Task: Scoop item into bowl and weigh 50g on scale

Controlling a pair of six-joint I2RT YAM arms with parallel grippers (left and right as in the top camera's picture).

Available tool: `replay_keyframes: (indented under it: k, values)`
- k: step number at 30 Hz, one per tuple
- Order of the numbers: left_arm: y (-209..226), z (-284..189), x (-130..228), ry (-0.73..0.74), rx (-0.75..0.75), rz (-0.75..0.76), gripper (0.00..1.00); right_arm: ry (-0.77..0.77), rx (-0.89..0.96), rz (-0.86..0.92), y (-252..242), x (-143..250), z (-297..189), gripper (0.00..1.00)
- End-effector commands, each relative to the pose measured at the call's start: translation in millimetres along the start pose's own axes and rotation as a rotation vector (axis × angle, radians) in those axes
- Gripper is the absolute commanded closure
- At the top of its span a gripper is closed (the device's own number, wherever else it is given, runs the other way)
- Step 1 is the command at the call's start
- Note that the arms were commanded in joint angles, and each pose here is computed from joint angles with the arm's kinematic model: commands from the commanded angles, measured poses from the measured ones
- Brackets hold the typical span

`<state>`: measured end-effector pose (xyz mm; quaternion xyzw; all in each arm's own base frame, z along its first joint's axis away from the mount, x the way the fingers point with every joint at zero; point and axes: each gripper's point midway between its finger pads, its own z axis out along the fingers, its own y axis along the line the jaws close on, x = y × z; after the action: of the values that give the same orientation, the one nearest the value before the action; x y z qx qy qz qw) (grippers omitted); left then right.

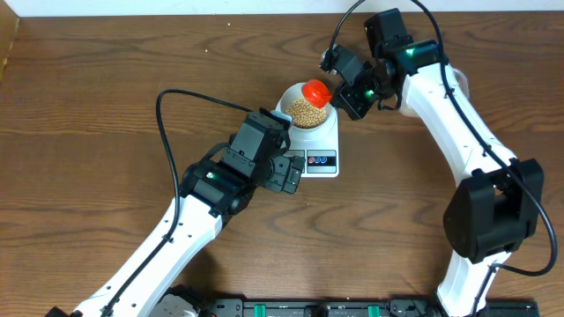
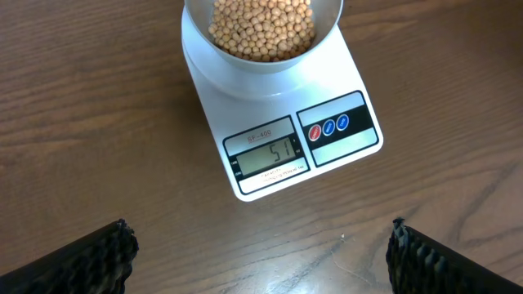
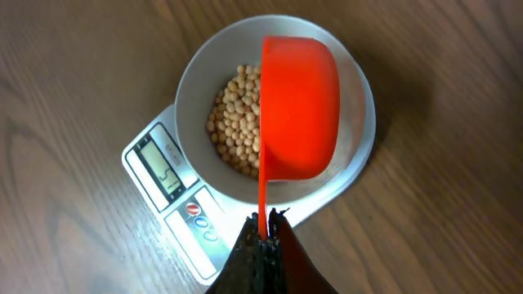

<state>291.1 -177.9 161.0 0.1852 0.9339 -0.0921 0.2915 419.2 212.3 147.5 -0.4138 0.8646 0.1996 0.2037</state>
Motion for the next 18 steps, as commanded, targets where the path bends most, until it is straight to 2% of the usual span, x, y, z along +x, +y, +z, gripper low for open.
replay_keyframes:
  k: [1,7,18]
  values:
    - [0.0,-1.0,-2.0,-0.006,-0.001,0.01,0.0,0.006,-0.001,-0.044,4.4,-4.4,13.4,0.99]
    - [0.0,-1.0,-1.8,-0.005,-0.001,0.01,0.0,0.029,0.059,-0.065,-3.1,-4.6,21.0,0.99]
    - [0.0,-1.0,-1.8,-0.005,-0.001,0.01,0.0,0.044,0.051,-0.058,-7.7,0.1,34.4,0.99]
